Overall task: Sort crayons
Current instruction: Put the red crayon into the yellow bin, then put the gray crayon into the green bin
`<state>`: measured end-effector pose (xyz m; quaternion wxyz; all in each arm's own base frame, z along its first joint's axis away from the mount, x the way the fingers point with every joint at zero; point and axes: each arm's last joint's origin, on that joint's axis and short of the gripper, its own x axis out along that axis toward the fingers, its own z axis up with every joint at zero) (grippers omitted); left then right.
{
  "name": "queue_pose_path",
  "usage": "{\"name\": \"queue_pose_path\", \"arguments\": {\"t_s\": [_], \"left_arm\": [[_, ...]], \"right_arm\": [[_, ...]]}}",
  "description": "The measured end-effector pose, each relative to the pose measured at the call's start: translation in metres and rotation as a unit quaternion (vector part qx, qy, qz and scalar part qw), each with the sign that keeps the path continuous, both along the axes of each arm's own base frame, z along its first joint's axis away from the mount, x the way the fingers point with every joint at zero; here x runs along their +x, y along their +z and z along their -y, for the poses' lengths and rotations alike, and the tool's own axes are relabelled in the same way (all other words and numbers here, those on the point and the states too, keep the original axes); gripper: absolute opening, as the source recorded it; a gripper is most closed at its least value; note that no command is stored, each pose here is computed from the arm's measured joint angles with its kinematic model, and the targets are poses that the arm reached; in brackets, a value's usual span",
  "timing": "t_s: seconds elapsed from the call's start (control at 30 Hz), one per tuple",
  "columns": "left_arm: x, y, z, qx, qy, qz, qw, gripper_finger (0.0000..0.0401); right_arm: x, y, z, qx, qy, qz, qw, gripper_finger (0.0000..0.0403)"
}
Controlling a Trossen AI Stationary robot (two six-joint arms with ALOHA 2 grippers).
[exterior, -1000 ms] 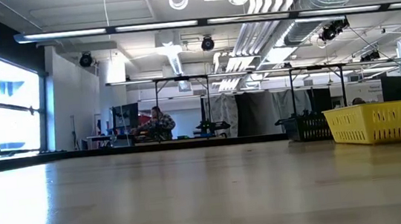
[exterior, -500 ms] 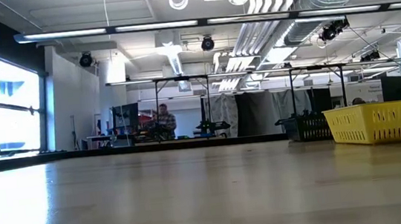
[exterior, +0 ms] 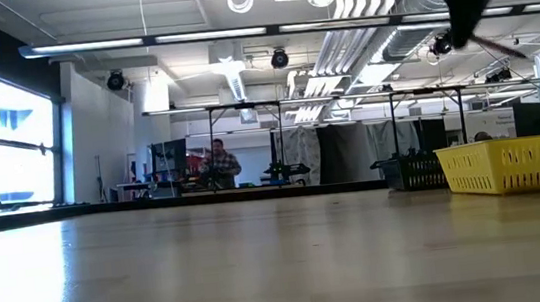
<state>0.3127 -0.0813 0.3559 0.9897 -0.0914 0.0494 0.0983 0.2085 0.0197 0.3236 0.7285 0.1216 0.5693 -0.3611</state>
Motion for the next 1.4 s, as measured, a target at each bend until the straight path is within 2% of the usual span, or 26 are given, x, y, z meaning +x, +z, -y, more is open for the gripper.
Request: {"name": "queue_pose_path", "arguments": {"t_s": [0.17,0.27,0.37,0.5,0.63,0.77,0.87,0.93,1.0,1.07,1.13,1.2,1.27,1.33,1.4], "left_arm": [[0.0,0.001,0.0,-0.001,0.0,0.004,1.0,0.01],[0.0,0.001,0.0,-0.002,0.0,0.005,1.0,0.0099],[0.0,0.001,0.0,-0.002,0.0,0.005,1.0,0.0099],[0.0,0.003,0.0,-0.006,0.0,0.018,1.0,0.0099],[0.0,0.003,0.0,-0.01,0.0,0.019,1.0,0.0099],[0.0,0.001,0.0,-0.044,0.0,0.015,0.999,0.0099],[-0.001,-0.005,0.001,-0.086,-0.017,-0.015,0.996,0.0098],[-0.005,-0.013,0.002,-0.131,-0.036,-0.062,0.989,0.0096],[-0.01,-0.026,0.006,-0.181,-0.062,-0.133,0.973,0.0091],[-0.019,-0.04,0.012,-0.229,-0.079,-0.221,0.945,0.0086],[-0.024,-0.058,0.021,-0.273,-0.094,-0.303,0.908,0.0081],[-0.033,-0.085,0.032,-0.313,-0.093,-0.395,0.859,0.0076],[-0.039,-0.104,0.047,-0.342,-0.096,-0.46,0.814,0.0071],[-0.046,-0.115,0.065,-0.359,-0.105,-0.499,0.782,0.0067],[-0.051,-0.127,0.083,-0.366,-0.1,-0.53,0.759,0.0063]], "right_arm": [[-0.002,-0.063,-0.004,0.061,0.111,-0.041,0.991,0.0013],[-0.003,-0.09,-0.002,0.078,0.136,-0.04,0.987,0.0013],[-0.007,-0.108,0.001,0.08,0.144,-0.051,0.985,0.0013],[-0.008,-0.121,0.003,0.076,0.192,-0.061,0.977,0.0023],[-0.007,-0.126,0.008,0.079,0.175,-0.049,0.98,0.0064],[-0.006,-0.126,0.014,0.086,0.138,-0.037,0.986,0.0091],[-0.004,-0.126,0.016,0.107,0.128,-0.023,0.986,0.0097],[-0.001,-0.125,0.015,0.133,0.121,0.001,0.984,0.0098],[0.004,-0.125,0.012,0.163,0.127,0.03,0.978,0.0096],[0.011,-0.123,0.009,0.191,0.143,0.067,0.969,0.0094],[0.019,-0.12,0.005,0.217,0.167,0.112,0.955,0.0093],[0.027,-0.116,0.003,0.236,0.192,0.152,0.94,0.0093],[0.033,-0.112,0.001,0.246,0.209,0.19,0.927,0.0093],[0.038,-0.109,0.001,0.244,0.217,0.219,0.92,0.0094],[0.041,-0.107,0.001,0.241,0.222,0.235,0.915,0.0094]]}}
